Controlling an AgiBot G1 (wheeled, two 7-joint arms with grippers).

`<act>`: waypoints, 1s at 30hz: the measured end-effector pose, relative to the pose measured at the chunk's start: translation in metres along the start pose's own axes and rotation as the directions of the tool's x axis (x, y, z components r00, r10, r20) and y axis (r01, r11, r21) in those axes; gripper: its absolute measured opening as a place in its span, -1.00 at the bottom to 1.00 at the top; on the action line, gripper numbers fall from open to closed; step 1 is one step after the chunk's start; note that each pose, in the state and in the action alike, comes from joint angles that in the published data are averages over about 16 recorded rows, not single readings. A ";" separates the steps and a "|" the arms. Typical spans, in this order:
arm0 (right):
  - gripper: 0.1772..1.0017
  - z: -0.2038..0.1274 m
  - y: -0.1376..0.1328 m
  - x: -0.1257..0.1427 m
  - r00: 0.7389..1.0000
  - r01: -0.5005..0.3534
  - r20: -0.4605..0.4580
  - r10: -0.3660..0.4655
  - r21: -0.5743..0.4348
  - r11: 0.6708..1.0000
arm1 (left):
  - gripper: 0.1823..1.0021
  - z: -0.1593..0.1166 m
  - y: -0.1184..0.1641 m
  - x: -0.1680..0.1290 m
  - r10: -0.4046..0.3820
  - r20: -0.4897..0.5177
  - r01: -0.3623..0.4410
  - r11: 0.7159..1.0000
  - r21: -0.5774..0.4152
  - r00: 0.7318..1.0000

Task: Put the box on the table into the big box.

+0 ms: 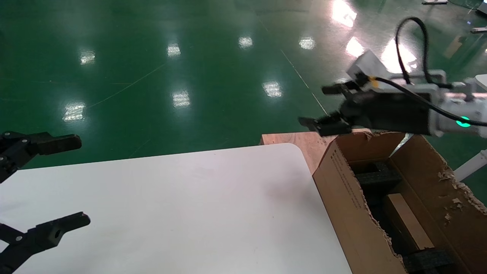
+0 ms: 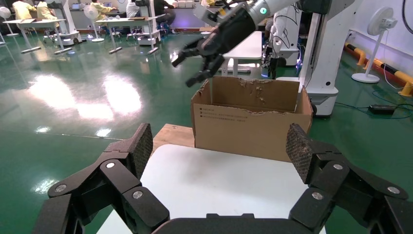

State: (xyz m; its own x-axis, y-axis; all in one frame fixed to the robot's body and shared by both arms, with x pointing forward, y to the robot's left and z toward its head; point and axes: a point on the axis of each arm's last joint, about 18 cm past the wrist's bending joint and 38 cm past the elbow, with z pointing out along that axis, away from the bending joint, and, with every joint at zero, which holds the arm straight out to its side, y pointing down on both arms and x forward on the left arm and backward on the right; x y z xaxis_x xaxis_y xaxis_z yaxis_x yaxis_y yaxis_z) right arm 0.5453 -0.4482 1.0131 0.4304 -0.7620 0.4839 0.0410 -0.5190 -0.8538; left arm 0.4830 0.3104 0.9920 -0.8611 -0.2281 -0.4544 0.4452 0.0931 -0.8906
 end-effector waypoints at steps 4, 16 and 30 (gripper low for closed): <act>1.00 0.008 -0.013 -0.006 0.999 0.034 0.012 -0.034 0.026 0.999 | 0.99 0.000 0.000 0.000 0.000 0.000 0.000 1.000 0.000 1.000; 1.00 0.013 -0.019 -0.010 0.998 0.048 0.031 -0.050 0.041 0.998 | 1.00 0.000 0.000 0.000 0.000 0.000 0.000 1.000 0.000 1.000; 1.00 0.032 -0.053 -0.048 0.971 0.071 0.216 -0.101 0.144 0.987 | 1.00 0.000 0.000 0.000 0.000 0.000 0.000 1.000 0.000 1.000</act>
State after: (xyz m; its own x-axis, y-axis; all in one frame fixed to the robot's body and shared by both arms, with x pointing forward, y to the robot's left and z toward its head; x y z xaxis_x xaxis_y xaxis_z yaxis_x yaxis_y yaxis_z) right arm 0.5508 -0.3716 1.0291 0.6087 -0.6038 0.5147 0.2007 -0.5104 -0.8362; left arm 0.4831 0.3105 0.9920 -0.8611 -0.2285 -0.4542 0.4451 0.0930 -0.8906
